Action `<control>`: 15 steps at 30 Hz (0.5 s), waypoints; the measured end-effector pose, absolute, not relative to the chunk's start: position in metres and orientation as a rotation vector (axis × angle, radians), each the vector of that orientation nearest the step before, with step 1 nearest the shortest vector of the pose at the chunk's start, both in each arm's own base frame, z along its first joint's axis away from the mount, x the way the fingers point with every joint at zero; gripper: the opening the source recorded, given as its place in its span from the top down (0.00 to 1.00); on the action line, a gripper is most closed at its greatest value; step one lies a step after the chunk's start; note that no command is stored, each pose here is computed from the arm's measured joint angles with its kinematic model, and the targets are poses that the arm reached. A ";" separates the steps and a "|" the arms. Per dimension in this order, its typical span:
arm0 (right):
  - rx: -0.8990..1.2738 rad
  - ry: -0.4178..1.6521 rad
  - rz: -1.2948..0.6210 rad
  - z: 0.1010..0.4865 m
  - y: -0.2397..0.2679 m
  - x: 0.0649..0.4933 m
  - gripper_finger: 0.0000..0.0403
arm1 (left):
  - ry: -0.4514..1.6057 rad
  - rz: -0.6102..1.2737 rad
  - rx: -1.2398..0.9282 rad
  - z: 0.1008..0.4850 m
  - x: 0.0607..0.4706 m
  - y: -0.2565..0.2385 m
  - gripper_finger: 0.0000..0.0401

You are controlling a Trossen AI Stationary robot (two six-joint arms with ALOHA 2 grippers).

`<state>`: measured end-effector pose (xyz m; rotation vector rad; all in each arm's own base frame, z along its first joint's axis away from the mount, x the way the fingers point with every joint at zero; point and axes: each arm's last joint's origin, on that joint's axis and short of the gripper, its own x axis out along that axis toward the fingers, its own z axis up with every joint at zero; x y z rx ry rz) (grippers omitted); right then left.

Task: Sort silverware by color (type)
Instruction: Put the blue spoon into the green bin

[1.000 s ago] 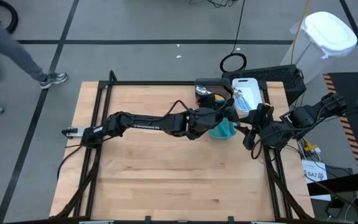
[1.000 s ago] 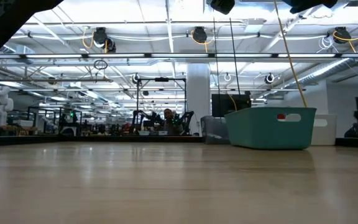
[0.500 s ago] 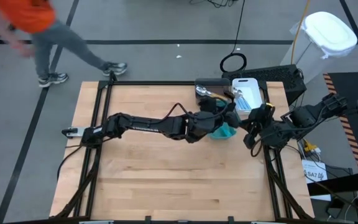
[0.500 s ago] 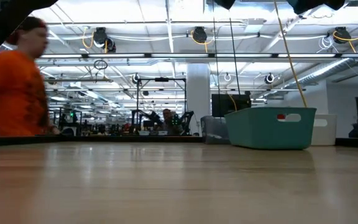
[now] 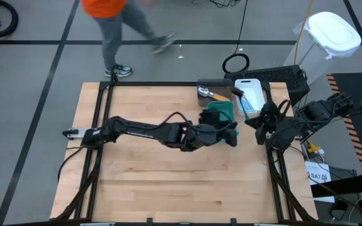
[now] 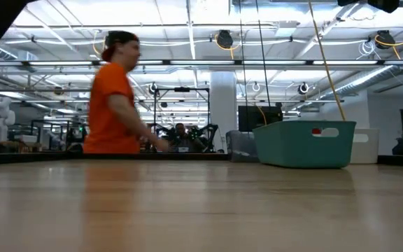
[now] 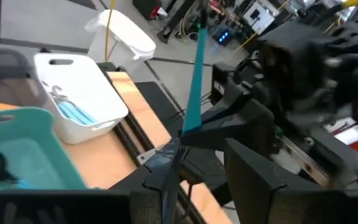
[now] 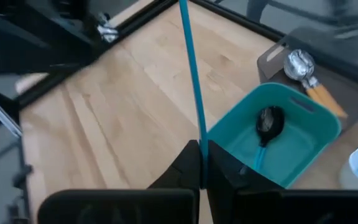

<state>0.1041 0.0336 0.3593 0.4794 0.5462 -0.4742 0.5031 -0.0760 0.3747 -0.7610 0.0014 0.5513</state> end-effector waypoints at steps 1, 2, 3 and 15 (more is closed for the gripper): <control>0.506 0.535 -0.477 0.360 0.032 0.102 1.00 | 0.013 0.552 -0.749 0.380 0.498 -0.077 0.69; 0.535 0.523 -0.481 0.361 0.031 0.099 1.00 | 0.030 0.553 -0.726 0.387 0.491 -0.077 0.69; 0.561 0.513 -0.483 0.362 0.030 0.097 1.00 | 0.051 0.555 -0.695 0.393 0.485 -0.077 0.69; 0.791 0.472 -0.482 0.365 0.023 0.081 1.00 | 0.262 0.347 -0.397 0.447 0.428 -0.065 0.69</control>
